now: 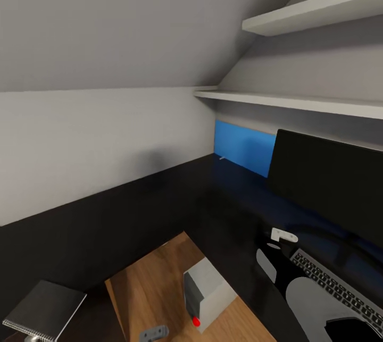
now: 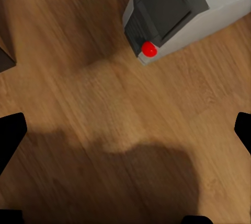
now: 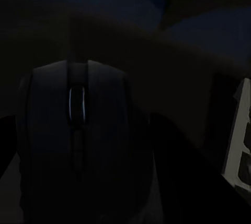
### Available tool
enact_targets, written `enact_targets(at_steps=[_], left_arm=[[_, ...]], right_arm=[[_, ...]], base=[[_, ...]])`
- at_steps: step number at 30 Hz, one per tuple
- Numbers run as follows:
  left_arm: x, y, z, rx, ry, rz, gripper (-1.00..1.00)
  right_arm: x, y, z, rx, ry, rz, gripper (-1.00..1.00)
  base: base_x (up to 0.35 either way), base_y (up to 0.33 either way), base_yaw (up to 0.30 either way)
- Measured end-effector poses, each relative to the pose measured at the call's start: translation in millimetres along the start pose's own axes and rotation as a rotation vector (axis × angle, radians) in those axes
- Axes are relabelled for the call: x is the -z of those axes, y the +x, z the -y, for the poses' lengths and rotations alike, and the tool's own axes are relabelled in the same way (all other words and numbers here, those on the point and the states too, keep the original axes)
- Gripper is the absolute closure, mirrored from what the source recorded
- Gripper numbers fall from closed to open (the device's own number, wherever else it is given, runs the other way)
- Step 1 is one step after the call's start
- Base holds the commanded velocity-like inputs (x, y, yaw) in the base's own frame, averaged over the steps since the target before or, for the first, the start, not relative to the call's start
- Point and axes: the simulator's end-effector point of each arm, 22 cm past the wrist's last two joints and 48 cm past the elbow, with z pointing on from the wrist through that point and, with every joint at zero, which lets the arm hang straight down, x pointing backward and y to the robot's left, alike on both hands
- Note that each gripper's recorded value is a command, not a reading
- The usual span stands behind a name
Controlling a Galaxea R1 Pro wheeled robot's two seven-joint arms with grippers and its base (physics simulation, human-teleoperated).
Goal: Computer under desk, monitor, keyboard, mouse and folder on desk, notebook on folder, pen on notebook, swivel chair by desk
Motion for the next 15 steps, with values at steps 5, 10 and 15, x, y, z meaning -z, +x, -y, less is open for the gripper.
enact_targets(at_steps=[5, 10, 15], left_arm=[[-6.5, 4.2, -1.7, -0.001, 0.000, 0.000, -1.00], [-9.2, 6.1, -2.5, -0.002, 0.000, -0.001, -1.00], [-9.1, 6.4, -1.8, -0.001, 0.000, -0.002, -1.00]], right_arm=[[-4.6, 6.6, 0.1, 0.001, 0.001, 0.000, 1.00], [-6.4, 8.8, -0.4, 0.000, 0.001, 0.000, 1.00], [-6.4, 9.1, -0.2, 0.001, 0.001, 0.000, 1.00]], base=[[0.000, 0.000, 0.000], [0.000, 0.000, 0.000], [0.000, 0.000, 0.000]])
